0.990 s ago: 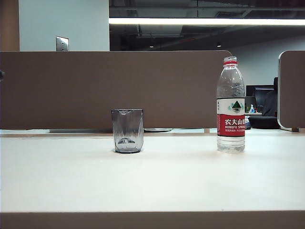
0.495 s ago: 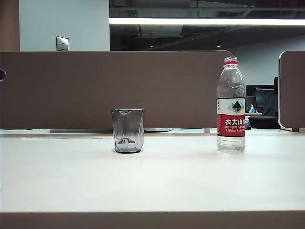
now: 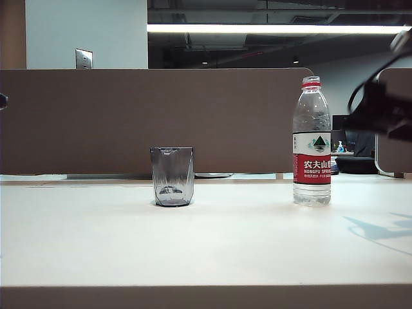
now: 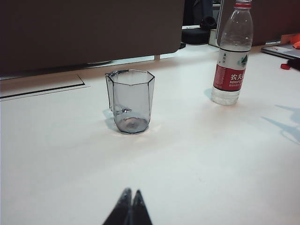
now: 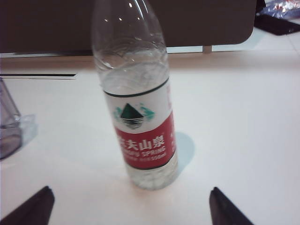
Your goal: Pick up the mineral water bottle on the table and pour water into the mug until it's half full.
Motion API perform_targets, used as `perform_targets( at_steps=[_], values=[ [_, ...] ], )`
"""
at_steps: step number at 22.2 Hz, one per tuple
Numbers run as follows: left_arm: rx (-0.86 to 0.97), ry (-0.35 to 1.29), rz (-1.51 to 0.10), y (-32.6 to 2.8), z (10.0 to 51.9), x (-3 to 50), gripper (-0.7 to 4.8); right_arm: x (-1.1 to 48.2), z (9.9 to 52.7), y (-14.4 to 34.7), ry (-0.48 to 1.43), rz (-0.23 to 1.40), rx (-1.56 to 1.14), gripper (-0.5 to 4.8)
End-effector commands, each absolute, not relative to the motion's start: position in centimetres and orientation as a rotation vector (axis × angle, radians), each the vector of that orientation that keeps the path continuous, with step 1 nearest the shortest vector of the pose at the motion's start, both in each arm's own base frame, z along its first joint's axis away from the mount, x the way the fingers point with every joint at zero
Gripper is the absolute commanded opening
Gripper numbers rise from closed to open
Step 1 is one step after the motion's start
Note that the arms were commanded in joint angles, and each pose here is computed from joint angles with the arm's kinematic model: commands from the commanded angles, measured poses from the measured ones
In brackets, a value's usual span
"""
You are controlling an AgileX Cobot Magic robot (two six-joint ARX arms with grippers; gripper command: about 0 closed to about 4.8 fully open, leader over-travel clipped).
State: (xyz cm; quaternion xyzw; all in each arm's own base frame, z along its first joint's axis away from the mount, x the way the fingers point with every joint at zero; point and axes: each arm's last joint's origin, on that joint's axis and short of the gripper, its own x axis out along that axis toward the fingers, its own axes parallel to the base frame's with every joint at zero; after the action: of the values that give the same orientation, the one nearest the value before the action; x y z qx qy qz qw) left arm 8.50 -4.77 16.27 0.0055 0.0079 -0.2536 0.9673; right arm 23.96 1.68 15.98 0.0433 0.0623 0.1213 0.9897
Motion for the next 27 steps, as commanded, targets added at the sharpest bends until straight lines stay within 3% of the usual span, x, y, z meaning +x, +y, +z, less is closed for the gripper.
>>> perform_targets(
  at_steps=[1, 5, 27],
  values=[
    [0.009, 0.006, -0.513, -4.8, 16.4, 8.5, -0.05, 26.3, 14.9, 1.9, 0.031, 0.297, 0.068, 4.79],
    [0.009, 0.006, -0.513, -4.8, 16.4, 8.5, -0.05, 28.6, 13.0, 2.1, 0.007, 0.314, 0.065, 4.79],
    [0.009, 0.006, -0.513, -4.8, 16.4, 8.5, -0.05, 36.1, 11.9, 3.4, -0.073, 0.403, 0.001, 4.79]
  ],
)
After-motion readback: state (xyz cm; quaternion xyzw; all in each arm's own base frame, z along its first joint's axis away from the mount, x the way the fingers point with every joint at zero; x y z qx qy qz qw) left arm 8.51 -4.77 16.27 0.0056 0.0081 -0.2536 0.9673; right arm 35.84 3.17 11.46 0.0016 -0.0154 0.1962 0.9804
